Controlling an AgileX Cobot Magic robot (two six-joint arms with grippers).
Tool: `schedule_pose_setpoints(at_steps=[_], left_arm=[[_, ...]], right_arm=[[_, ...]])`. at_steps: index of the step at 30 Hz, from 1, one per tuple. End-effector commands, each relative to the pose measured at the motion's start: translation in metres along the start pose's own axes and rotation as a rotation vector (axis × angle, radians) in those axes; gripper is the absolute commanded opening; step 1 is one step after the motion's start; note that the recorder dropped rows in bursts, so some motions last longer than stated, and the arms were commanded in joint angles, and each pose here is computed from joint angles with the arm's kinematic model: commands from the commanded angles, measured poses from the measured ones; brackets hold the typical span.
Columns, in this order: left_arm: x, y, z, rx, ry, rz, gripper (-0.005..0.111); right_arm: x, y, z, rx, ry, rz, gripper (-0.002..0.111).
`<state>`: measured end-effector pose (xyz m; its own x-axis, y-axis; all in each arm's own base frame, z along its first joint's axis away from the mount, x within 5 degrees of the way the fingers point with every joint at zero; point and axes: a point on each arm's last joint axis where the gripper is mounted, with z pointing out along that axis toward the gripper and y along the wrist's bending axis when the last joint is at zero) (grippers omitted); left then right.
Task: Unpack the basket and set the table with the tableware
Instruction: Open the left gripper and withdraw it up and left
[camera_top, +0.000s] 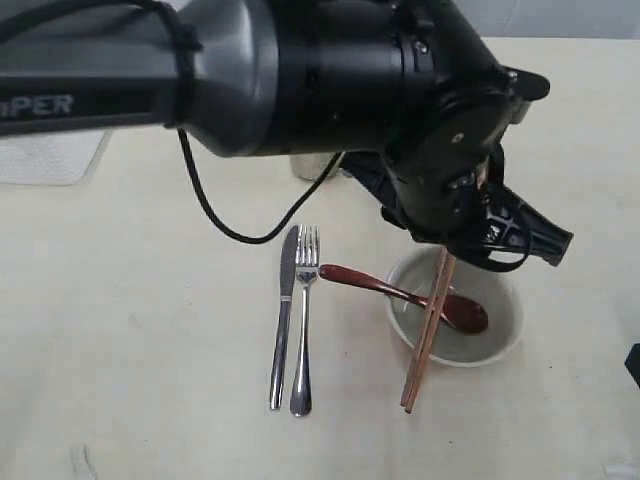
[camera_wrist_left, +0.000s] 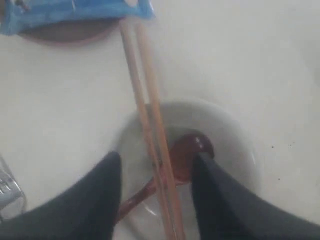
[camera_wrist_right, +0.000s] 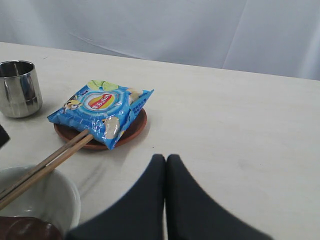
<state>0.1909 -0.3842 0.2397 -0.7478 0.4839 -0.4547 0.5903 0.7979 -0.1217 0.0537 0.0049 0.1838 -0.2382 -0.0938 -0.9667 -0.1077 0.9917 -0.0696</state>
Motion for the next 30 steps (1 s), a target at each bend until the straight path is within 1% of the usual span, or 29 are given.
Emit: schedule_pose_setpoints(at_steps=[1,2,9,12,14,16,20,23,27,30], left_arm=[[-0.006,0.004,-0.032,-0.014,-0.056,0.045,0.005],[-0.008,0.005,-0.039,-0.019,-0.073,0.053,0.001],[-0.012,0.013,-0.094,-0.008,-0.201,0.078,0.000],[-0.003,0.017,-0.126,0.009,-0.297,0.127,0.000],[0.007,0.020,-0.144,0.036,-0.347,0.145,0.000],[0.019,0.029,-0.160,0.077,-0.397,0.125,0.000],[0.049,0.042,-0.186,0.243,-0.595,0.151,0.000],[0.075,0.054,-0.193,0.316,-0.677,0.178,0.000],[0.107,0.076,-0.205,0.296,-0.741,0.247,0.000],[0.121,0.086,-0.210,0.285,-0.766,0.269,0.000]], right_arm=[[0.001,0.000,0.000,0.007,0.000,-0.002,0.000],[0.001,0.000,0.000,0.007,0.000,-0.002,0.000],[0.001,0.000,0.000,0.007,0.000,-0.002,0.000],[0.001,0.000,0.000,0.007,0.000,-0.002,0.000],[0.001,0.000,0.000,0.007,0.000,-0.002,0.000],[0.001,0.000,0.000,0.007,0.000,-0.002,0.000],[0.001,0.000,0.000,0.007,0.000,-0.002,0.000],[0.001,0.000,0.000,0.007,0.000,-0.002,0.000],[0.001,0.000,0.000,0.007,0.000,-0.002,0.000],[0.001,0.000,0.000,0.007,0.000,-0.002,0.000]])
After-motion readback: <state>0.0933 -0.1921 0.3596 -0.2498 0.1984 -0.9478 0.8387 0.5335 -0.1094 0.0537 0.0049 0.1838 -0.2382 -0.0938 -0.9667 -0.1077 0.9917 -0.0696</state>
